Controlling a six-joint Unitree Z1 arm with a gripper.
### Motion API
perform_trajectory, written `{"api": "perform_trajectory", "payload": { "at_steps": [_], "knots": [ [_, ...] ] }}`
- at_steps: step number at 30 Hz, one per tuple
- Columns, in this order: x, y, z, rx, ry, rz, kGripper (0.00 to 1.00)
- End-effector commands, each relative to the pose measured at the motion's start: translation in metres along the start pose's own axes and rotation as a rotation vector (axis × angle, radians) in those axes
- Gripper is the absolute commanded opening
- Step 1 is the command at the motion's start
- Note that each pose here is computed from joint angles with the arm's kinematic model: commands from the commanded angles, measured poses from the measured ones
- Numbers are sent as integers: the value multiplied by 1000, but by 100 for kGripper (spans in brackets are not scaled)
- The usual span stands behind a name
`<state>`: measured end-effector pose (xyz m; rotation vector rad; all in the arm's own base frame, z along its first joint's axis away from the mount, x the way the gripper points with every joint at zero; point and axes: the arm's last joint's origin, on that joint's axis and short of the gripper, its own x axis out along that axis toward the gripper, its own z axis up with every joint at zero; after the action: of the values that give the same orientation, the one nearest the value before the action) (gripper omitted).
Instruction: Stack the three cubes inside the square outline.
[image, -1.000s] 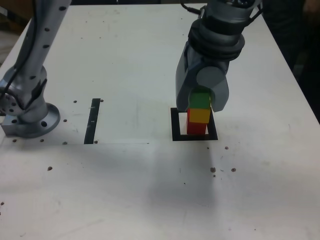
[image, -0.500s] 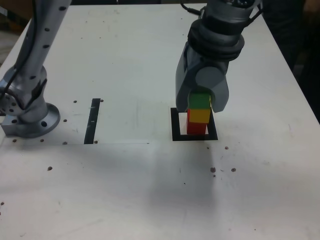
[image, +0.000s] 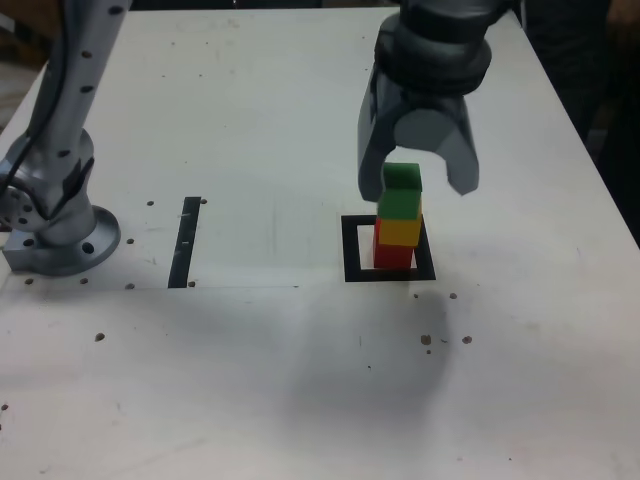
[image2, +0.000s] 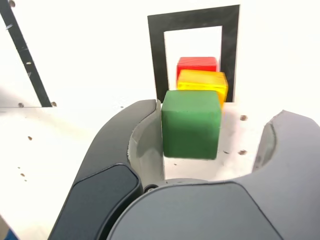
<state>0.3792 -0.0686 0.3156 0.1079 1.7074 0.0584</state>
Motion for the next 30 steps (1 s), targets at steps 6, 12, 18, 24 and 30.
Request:
{"api": "perform_trajectory", "payload": {
  "at_steps": [6, 12, 18, 24, 30],
  "knots": [
    [-35, 9, -54, 21, -59, 18, 99],
    [-42, 25, -134, 24, -55, 32, 99],
    [-25, 35, -194, 17, -10, 19, 99],
    [10, 36, -226, 18, 86, 1, 99],
    [71, 31, -238, 9, 132, -22, 100]
  ]
}}
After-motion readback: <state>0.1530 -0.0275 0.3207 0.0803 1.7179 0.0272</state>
